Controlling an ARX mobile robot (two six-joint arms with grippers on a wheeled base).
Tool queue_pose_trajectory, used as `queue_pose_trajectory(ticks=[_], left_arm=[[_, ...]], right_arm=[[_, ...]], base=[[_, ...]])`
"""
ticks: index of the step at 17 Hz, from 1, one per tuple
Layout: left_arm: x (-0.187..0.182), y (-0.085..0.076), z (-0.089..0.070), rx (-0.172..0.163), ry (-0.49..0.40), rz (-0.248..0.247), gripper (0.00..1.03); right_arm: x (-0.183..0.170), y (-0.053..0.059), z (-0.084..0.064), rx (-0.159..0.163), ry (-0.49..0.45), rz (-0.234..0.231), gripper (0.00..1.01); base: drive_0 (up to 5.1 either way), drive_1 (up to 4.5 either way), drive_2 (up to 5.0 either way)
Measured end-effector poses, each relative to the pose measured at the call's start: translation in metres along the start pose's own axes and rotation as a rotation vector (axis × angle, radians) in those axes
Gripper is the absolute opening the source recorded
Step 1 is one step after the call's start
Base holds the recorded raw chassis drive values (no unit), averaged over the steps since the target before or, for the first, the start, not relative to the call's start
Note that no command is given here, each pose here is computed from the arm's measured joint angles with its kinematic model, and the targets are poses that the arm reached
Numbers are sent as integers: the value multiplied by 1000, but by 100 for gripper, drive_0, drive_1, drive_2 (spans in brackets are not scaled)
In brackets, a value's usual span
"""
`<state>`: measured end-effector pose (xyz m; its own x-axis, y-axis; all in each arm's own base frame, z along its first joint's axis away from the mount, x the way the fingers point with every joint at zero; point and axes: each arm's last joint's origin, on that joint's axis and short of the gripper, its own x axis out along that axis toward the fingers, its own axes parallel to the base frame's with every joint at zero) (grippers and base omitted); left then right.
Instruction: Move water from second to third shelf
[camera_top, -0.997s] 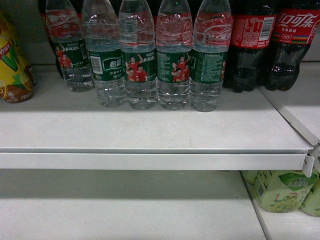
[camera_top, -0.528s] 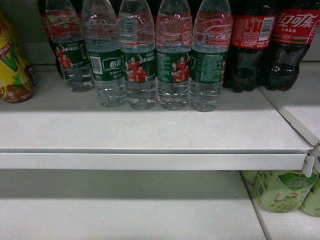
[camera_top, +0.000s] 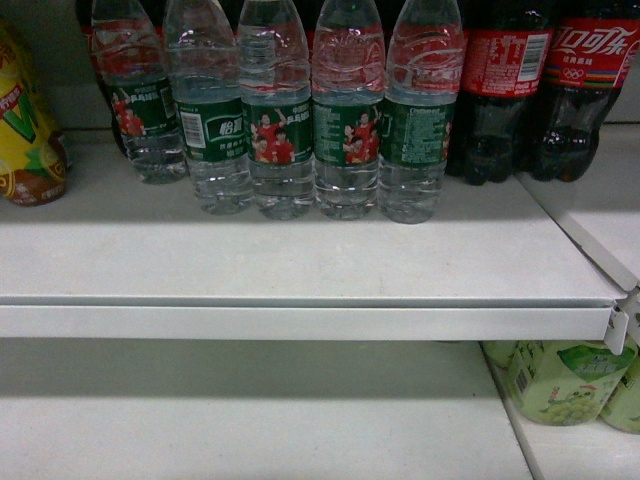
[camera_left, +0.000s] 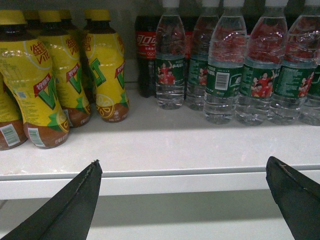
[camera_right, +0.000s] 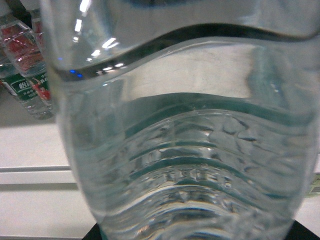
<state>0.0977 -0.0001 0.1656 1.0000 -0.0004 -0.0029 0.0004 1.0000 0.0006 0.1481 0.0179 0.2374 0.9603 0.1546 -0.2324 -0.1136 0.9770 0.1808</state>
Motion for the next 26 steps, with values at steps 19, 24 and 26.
queue_pose_trajectory(ticks=[19,24,26], left_arm=[[0,0,0,0,0,-1,98],[0,0,0,0,0,-1,98],[0,0,0,0,0,-2,98]], right_arm=[[0,0,0,0,-2,0,40],[0,0,0,0,-3,-1,40],[0,0,0,0,-1,-2,40]], base=[[0,0,0],[0,0,0],[0,0,0]])
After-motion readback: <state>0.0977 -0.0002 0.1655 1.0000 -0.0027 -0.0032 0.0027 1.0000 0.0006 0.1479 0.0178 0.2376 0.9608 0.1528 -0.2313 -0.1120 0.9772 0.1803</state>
